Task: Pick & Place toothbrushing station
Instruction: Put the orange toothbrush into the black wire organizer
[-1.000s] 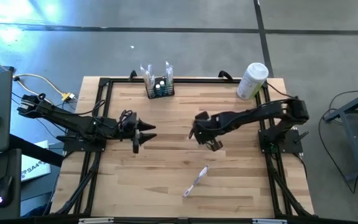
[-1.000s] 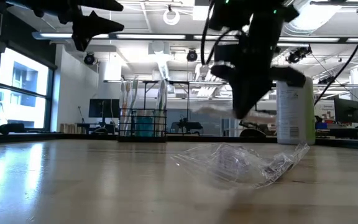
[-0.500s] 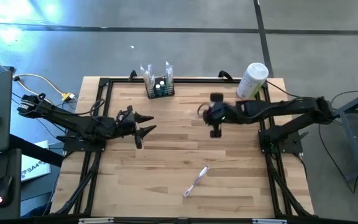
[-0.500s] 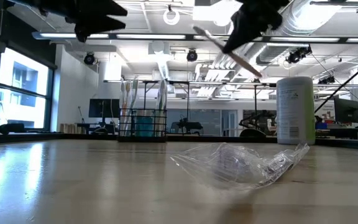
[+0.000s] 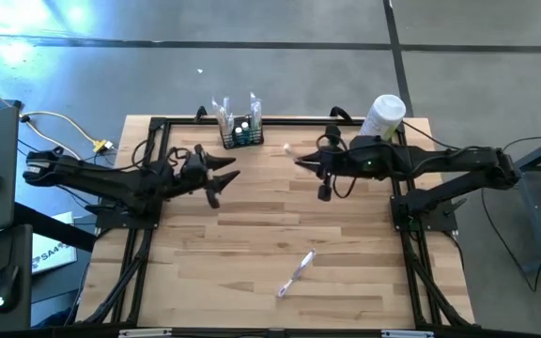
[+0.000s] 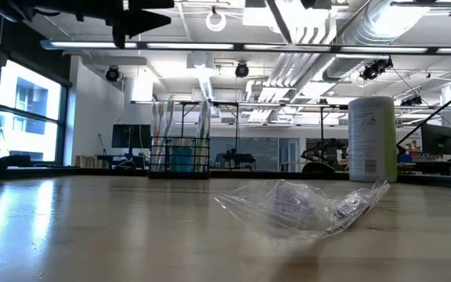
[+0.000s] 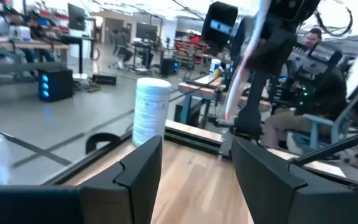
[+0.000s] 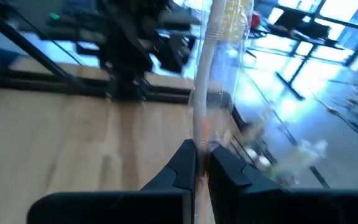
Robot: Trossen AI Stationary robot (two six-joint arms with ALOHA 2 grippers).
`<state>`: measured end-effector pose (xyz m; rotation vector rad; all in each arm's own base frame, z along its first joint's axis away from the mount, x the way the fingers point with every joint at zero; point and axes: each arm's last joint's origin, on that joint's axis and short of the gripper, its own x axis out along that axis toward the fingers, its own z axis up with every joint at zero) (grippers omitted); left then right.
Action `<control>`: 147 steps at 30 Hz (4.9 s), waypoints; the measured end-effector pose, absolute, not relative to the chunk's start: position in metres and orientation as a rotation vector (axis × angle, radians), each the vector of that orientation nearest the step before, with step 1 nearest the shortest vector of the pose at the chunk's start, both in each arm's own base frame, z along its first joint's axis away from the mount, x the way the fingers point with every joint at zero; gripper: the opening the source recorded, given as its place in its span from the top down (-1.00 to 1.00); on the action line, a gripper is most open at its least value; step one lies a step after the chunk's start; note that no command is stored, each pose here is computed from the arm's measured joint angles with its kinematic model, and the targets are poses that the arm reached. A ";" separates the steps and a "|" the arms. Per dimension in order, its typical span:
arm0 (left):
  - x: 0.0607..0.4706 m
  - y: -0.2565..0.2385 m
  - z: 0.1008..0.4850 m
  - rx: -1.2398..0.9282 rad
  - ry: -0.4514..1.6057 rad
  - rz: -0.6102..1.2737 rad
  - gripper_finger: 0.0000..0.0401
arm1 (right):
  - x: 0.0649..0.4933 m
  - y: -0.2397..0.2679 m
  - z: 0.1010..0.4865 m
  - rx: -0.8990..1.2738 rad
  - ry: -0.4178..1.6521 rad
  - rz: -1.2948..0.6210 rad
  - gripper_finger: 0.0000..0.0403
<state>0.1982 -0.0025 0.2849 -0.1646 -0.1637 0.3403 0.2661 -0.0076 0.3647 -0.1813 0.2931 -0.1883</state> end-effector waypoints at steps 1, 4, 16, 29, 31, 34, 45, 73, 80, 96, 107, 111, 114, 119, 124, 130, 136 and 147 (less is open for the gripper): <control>0.201 -0.001 0.283 -0.171 -0.159 0.333 0.04 | 0.266 -0.007 0.366 -0.175 0.281 -0.178 0.94; 0.209 0.002 0.279 -0.172 -0.160 0.311 0.04 | 0.267 -0.007 0.369 -0.151 0.241 -0.166 0.94; 0.260 0.010 0.322 -0.057 -0.193 0.258 0.04 | 0.269 -0.007 0.375 -0.128 0.178 -0.171 0.94; 0.313 0.023 0.389 -0.117 -0.128 0.194 0.04 | 0.268 -0.007 0.373 -0.122 0.202 -0.179 0.94; 0.320 0.022 0.391 -0.113 -0.112 0.149 0.04 | 0.268 -0.007 0.373 -0.122 0.202 -0.179 0.94; 0.330 0.021 0.395 -0.108 -0.126 0.104 0.04 | 0.268 -0.007 0.373 -0.122 0.204 -0.180 0.94; 0.333 0.022 0.395 -0.052 -0.116 0.124 0.23 | 0.267 -0.007 0.368 -0.129 0.255 -0.176 0.94; 0.330 0.022 0.387 -0.033 -0.006 0.129 0.95 | 0.266 -0.008 0.366 -0.031 0.264 -0.224 0.42; 0.307 0.020 0.398 -0.057 0.040 0.142 0.95 | 0.263 -0.010 0.358 -0.027 0.350 -0.303 0.10; 0.276 0.012 0.396 -0.163 0.251 -0.185 0.95 | 0.267 -0.012 0.366 -0.041 0.262 -0.174 0.08; 0.279 0.016 0.395 -0.160 0.237 -0.103 0.95 | 0.268 -0.010 0.371 0.022 0.207 -0.078 0.15; 0.285 0.020 0.389 -0.151 0.256 -0.010 0.95 | 0.270 -0.007 0.381 0.028 0.105 -0.052 0.14; 0.291 0.021 0.386 -0.147 0.252 0.023 0.95 | 0.270 -0.006 0.386 0.040 0.053 -0.015 0.14; 0.297 0.022 0.381 -0.152 0.269 0.051 0.95 | 0.276 -0.006 0.384 0.083 0.043 -0.017 0.14; 0.301 0.022 0.377 -0.153 0.282 0.052 0.95 | 0.284 -0.007 0.379 0.084 0.048 -0.026 0.14; 0.302 0.022 0.376 -0.156 0.275 0.051 0.95 | 0.292 -0.007 0.372 0.089 0.066 -0.027 0.14; 0.303 0.022 0.379 -0.154 0.246 0.050 0.95 | 0.301 -0.009 0.362 0.112 0.105 -0.032 0.14; 0.311 0.023 0.369 -0.162 0.284 0.054 0.95 | 0.306 -0.010 0.358 0.104 0.105 -0.034 0.14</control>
